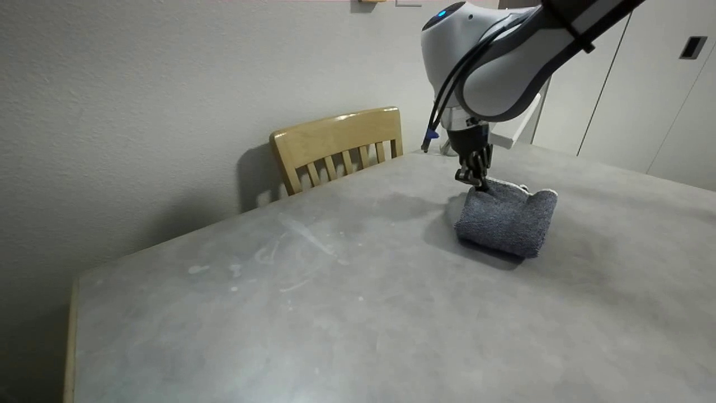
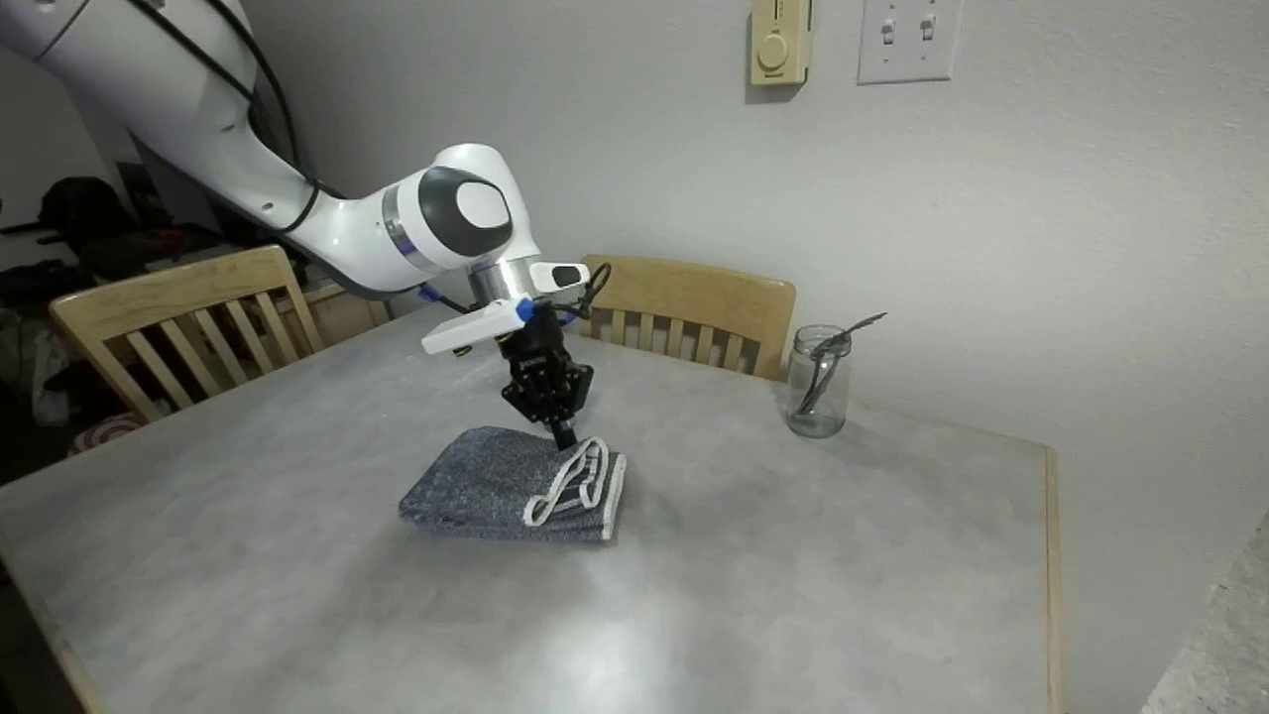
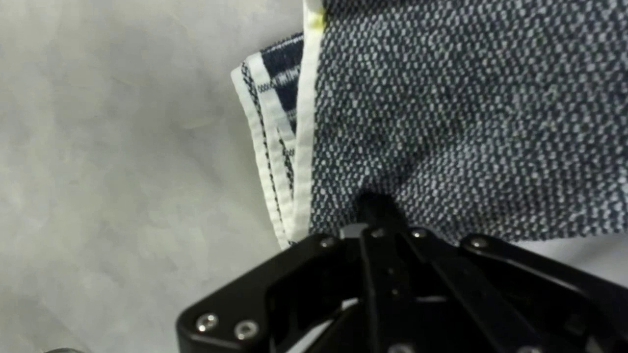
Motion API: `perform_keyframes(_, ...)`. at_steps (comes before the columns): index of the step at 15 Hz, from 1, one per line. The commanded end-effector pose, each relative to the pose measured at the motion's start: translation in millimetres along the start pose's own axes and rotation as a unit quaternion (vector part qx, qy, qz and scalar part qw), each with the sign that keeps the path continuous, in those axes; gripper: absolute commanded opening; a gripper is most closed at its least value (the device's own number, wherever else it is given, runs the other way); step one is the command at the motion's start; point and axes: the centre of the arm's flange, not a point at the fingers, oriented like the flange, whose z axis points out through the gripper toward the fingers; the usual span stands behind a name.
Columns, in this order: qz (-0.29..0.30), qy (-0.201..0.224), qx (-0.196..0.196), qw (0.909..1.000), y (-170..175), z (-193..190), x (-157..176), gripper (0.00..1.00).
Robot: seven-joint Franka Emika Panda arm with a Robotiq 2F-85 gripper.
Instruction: Fold up the grey towel on the table.
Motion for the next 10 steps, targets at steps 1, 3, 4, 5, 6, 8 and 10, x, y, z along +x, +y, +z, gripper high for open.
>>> perform_keyframes(1, 0.002, -0.005, 0.005, 1.0000, 7, 6, 15, 0.00)
perform_keyframes(3, 0.001, -0.006, 0.006, 1.0000, 5, 9, 17, 0.00)
perform_keyframes(4, 0.001, -0.005, 0.007, 1.0000, 6, 13, 20, 0.00)
perform_keyframes(5, 0.001, -0.005, 0.009, 0.9999, 6, 16, 22, 0.00)
perform_keyframes(6, 0.003, -0.007, 0.016, 0.9998, 7, 22, 24, 0.00)
perform_keyframes(8, 0.007, -0.010, 0.026, 0.9996, 10, 32, 28, 0.00)
perform_keyframes(10, 0.010, -0.009, 0.032, 0.9994, 12, 36, 30, 0.00)
